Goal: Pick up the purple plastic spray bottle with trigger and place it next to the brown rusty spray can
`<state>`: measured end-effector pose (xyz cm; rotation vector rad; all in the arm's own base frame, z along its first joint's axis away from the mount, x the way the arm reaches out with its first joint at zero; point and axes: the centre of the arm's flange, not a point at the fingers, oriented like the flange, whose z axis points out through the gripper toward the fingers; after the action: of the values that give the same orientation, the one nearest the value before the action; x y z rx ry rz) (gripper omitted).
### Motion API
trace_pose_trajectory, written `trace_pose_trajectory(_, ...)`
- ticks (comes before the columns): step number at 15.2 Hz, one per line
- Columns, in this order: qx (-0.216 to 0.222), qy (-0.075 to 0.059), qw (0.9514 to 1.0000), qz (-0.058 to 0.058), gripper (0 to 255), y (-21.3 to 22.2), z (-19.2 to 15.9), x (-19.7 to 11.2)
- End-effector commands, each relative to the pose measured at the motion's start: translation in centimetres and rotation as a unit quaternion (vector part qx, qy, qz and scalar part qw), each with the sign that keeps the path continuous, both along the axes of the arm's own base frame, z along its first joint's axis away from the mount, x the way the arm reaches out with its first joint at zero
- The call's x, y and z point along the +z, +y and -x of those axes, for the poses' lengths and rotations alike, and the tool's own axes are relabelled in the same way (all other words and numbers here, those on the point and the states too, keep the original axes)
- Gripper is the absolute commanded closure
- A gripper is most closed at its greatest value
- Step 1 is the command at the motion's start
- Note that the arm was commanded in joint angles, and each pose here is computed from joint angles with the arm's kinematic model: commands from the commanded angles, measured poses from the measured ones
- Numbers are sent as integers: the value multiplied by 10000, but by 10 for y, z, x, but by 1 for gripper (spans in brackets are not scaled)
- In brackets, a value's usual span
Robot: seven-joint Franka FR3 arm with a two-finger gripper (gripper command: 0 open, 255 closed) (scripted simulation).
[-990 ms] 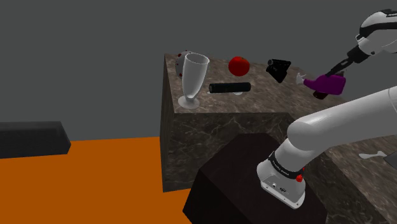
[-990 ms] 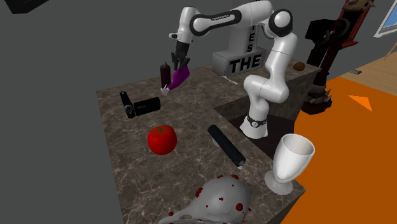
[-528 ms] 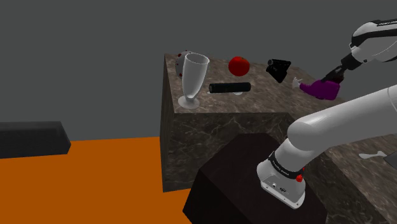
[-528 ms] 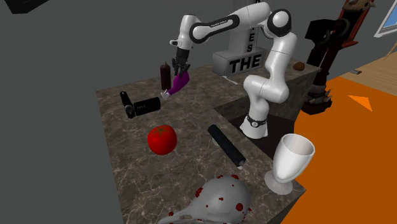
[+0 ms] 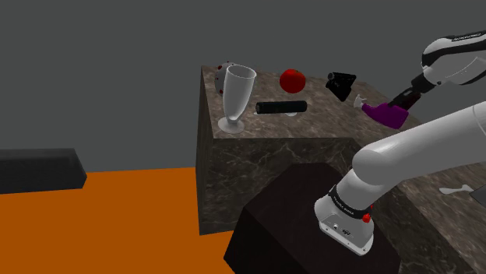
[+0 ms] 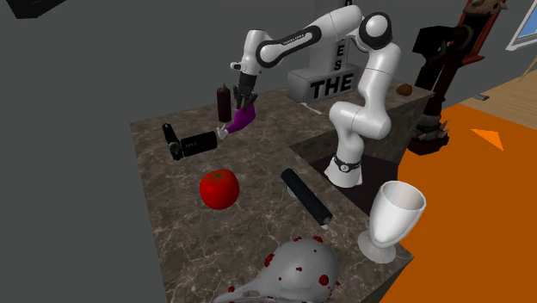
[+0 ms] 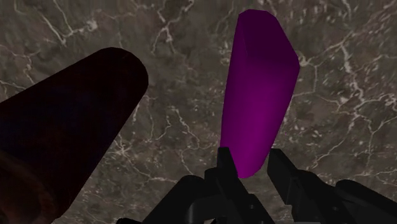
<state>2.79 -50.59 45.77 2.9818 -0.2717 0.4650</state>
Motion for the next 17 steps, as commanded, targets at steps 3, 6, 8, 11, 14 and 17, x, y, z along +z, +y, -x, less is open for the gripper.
trace_pose_trajectory(3, 2, 3, 10000, -4, 255, 0, 0, -2)
trace_pose_trajectory(6, 2, 3, 10000, -4, 0, 0, 0, -2)
trace_pose_trajectory(8, 2, 3, 10000, -4, 0, 0, 0, -2)
trace_pose_trajectory(11, 2, 3, 10000, -4, 0, 0, 0, -2)
trace_pose_trajectory(14, 2, 3, 10000, -4, 0, 5, 12, 35)
trace_pose_trajectory(17, 2, 3, 10000, -4, 0, 7, 15, 45)
